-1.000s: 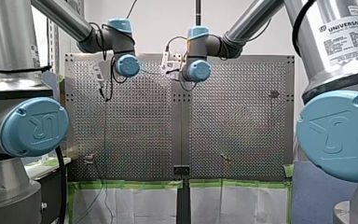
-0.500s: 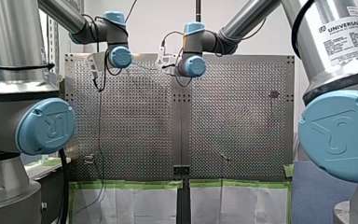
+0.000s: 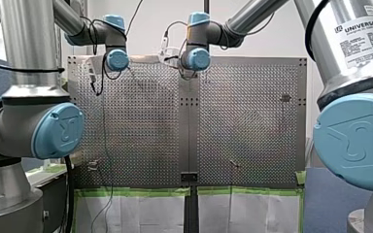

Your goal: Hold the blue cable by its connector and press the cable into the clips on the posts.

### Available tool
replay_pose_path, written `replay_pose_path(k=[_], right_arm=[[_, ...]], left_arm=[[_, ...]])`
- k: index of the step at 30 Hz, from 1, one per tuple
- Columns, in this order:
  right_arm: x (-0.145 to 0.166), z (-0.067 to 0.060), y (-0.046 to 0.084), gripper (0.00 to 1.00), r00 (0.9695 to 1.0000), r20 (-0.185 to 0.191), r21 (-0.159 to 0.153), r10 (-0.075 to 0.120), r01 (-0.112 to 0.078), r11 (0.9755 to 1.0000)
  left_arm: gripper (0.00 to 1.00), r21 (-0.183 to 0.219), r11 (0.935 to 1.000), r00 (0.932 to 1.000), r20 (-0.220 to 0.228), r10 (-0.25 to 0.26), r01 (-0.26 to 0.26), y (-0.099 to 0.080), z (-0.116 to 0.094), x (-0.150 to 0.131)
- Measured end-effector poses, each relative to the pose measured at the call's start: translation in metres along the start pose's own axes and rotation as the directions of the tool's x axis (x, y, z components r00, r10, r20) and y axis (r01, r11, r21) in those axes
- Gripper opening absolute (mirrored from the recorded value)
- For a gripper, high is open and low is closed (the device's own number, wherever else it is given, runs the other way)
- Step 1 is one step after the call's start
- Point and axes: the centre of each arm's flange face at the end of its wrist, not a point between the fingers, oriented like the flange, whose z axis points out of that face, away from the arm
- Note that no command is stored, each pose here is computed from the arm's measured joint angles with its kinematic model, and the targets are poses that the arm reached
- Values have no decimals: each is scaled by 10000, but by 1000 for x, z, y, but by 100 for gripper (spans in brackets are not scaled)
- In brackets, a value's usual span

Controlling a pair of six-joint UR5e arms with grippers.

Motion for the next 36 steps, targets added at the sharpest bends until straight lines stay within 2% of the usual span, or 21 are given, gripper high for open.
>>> replay_pose_path(k=[10, 21, 26, 30, 36], right_arm=[[11, 6, -2, 0, 9998, -173, 49, 64, -64, 10000], [8, 8, -3, 0, 9997, -152, 130, 198, -196, 9997], [4, 13, -2, 0, 9997, -114, 182, 205, -202, 9996], [1, 18, 0, 0, 9997, -117, 158, 217, -215, 9996], [0, 21, 6, 0, 9995, -109, 81, 312, -311, 9995]], left_arm=[[0, -27, 9995, 9991, 285, -306, 307, 8, 42, -25], [0, -41, 9996, 9996, 108, -273, 273, 32, 66, -32], [0, 138, 9996, 9997, 11, -258, 258, 34, 70, -30], [0, 431, 9989, 9997, -173, -187, 194, 31, 72, -23], [0, 697, 9975, 9991, -399, -126, 154, 29, 77, -11]])
